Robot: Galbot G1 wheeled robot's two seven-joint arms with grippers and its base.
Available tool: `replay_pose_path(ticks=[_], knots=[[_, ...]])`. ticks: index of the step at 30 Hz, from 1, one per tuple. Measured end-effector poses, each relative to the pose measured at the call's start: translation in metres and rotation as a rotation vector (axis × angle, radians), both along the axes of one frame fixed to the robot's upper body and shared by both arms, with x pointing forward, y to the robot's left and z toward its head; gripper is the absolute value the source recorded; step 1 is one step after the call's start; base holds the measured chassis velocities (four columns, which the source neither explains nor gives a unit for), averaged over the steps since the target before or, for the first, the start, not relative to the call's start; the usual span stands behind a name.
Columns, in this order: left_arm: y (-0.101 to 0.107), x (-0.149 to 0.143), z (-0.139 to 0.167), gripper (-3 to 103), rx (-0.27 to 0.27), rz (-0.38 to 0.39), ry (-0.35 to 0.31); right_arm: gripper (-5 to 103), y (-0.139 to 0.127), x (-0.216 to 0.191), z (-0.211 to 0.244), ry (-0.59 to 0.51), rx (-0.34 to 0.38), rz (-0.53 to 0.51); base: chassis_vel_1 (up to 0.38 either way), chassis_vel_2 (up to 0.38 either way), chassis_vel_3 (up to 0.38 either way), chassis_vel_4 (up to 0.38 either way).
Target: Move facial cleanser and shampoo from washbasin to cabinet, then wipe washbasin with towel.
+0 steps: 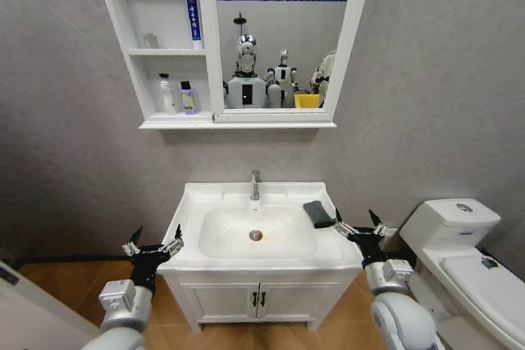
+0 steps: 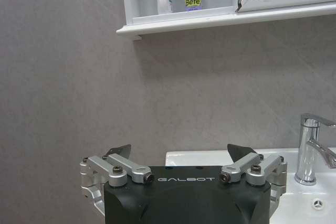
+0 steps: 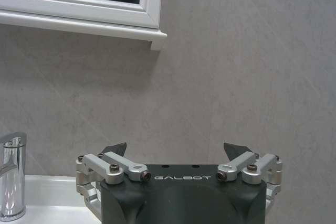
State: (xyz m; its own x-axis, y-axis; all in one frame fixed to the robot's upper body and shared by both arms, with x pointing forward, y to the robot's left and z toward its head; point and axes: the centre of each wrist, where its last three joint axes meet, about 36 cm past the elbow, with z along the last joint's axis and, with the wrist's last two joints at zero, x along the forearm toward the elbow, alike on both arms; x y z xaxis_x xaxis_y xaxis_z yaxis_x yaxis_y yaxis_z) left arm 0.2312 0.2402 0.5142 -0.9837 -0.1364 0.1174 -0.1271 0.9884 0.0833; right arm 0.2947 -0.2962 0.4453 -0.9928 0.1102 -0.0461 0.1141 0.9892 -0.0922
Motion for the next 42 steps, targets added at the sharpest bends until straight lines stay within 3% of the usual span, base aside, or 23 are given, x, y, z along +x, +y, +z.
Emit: replay_pose_path(ticks=[8,15,17,22,30,42], knots=[[0.0,0.0,0.0,100,0.0,0.0,0.001,100,0.003,0.001,-0.002,-0.002,0.0,0.003,-0.128,0.132,0.144,-0.11],[0.0,0.0,0.0,100,0.0,0.0,0.001,100,-0.002,0.009,-0.002,0.063,0.011,-0.028,0.02,0.001,-0.029,0.009],[0.0,0.0,0.0,100,0.0,0.0,0.001,100,-0.014,0.024,0.007,0.174,0.057,-0.048,0.06,-0.034,-0.05,0.029],[0.0,0.0,0.0,100,0.0,0.0,0.001,100,-0.04,0.058,0.031,0.338,0.05,-0.044,0.011,-0.007,-0.01,0.004],[0.0,0.0,0.0,100,0.0,0.0,0.001,100,-0.057,0.099,0.048,0.569,0.083,0.014,0.0,0.0,0.0,0.0],[0.0,0.0,0.0,100,0.0,0.0,0.001,100,-0.041,0.156,0.029,0.641,0.087,0.011,0.0,0.0,0.0,0.0]])
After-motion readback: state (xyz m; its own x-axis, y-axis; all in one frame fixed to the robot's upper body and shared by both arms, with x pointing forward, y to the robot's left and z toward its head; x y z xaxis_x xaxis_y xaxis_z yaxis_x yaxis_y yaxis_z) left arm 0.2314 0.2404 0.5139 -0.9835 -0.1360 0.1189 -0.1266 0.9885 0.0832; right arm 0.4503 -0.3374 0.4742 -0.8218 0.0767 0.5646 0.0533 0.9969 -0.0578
